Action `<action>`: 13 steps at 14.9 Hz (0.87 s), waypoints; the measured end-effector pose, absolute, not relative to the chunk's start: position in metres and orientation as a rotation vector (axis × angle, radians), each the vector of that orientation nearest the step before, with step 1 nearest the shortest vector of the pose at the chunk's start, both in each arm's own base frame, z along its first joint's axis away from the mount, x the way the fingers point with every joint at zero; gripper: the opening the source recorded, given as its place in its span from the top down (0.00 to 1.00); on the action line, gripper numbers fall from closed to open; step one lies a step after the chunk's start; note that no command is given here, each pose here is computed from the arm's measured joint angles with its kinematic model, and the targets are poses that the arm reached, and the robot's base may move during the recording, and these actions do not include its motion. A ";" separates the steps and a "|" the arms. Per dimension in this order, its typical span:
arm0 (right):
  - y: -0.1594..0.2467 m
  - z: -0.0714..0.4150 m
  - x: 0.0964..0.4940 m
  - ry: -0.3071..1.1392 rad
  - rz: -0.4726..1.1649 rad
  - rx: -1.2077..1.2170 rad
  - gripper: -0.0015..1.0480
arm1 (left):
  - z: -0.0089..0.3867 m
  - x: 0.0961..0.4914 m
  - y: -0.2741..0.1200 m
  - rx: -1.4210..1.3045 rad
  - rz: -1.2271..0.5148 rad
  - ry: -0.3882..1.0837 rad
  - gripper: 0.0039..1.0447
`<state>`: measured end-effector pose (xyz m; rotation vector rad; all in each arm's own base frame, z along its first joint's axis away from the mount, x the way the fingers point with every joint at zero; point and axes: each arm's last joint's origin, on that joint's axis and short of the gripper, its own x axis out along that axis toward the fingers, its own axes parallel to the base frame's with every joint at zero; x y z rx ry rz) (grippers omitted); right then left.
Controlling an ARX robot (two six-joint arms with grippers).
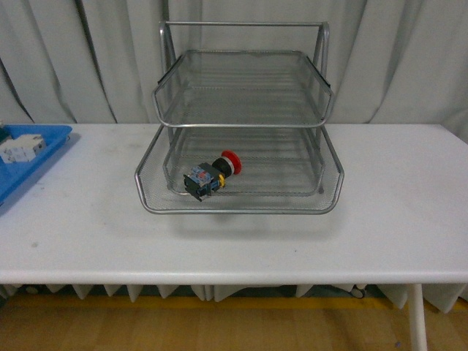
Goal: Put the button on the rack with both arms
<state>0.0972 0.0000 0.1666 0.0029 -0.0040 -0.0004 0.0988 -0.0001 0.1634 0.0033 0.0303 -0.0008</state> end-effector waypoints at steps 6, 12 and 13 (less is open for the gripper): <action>0.000 0.167 0.097 -0.005 0.000 0.002 0.06 | 0.166 0.098 0.000 0.002 -0.001 0.002 0.59; 0.005 0.168 0.111 0.248 0.268 -0.034 0.06 | 0.166 0.098 0.000 0.002 0.001 0.001 0.07; 0.014 0.173 0.122 0.257 0.368 -0.052 0.06 | 0.166 0.098 0.000 0.002 0.000 0.001 0.06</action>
